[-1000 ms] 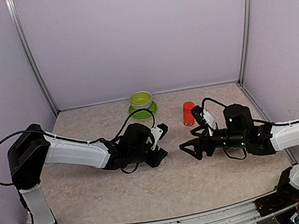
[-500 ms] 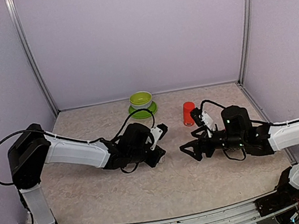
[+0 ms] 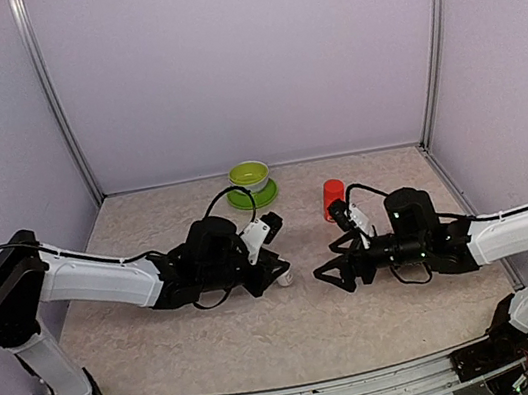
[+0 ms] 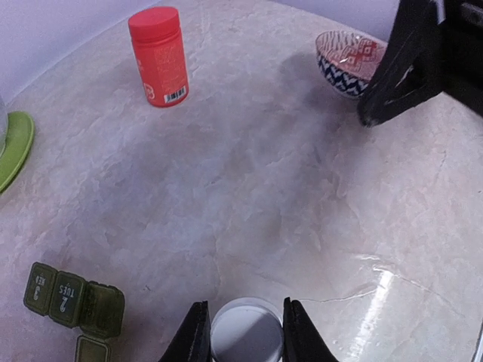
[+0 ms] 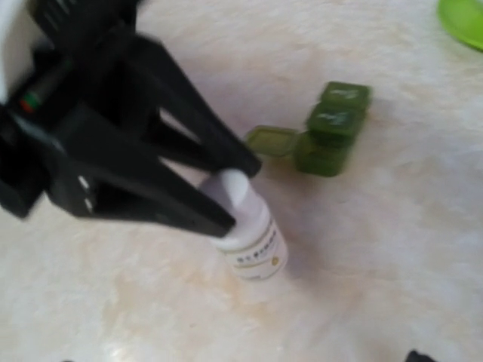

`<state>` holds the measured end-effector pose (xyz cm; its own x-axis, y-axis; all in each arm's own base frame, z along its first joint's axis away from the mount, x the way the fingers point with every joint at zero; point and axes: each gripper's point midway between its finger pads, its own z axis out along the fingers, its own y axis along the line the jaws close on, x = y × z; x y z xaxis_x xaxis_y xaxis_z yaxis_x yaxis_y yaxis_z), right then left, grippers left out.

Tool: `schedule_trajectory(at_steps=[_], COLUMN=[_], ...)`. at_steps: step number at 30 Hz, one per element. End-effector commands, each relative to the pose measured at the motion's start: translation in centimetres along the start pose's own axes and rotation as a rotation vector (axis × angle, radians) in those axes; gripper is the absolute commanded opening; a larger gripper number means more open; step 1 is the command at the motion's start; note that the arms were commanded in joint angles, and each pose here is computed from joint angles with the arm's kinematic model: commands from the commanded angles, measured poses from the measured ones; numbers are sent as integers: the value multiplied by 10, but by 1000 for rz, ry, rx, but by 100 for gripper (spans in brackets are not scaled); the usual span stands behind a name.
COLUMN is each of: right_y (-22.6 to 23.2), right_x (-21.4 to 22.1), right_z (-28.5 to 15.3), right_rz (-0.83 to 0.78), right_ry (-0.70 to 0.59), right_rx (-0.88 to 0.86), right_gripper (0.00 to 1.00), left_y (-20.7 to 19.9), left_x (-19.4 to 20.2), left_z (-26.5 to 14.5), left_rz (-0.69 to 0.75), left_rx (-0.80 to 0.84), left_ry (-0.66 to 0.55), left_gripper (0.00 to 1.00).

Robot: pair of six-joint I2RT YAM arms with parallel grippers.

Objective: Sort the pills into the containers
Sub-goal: Pick up the pill bottle from the center of the board, then pass from the left arm to the right

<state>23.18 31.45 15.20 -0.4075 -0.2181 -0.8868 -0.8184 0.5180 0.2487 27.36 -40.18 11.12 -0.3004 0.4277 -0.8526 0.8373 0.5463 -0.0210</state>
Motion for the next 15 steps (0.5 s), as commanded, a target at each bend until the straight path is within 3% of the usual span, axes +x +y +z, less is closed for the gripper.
schedule_trajectory(at_steps=[1, 10, 15], right_y=[23, 72, 76], right_x=[-14, -34, -41], right_z=[1, -17, -13], right_rz=[-6, -10, -18], right_ry=[-42, -183, -197], right_rx=[-138, -441, -480], right_gripper=[93, 90, 88], left_y=[-19, -49, -64], left_x=[-46, -82, -91], left_z=[-32, -89, -110], left_rz=[-7, -52, -75], left_rx=[117, 299, 397], left_ry=[-202, -418, -484], left_gripper=[6, 6, 6])
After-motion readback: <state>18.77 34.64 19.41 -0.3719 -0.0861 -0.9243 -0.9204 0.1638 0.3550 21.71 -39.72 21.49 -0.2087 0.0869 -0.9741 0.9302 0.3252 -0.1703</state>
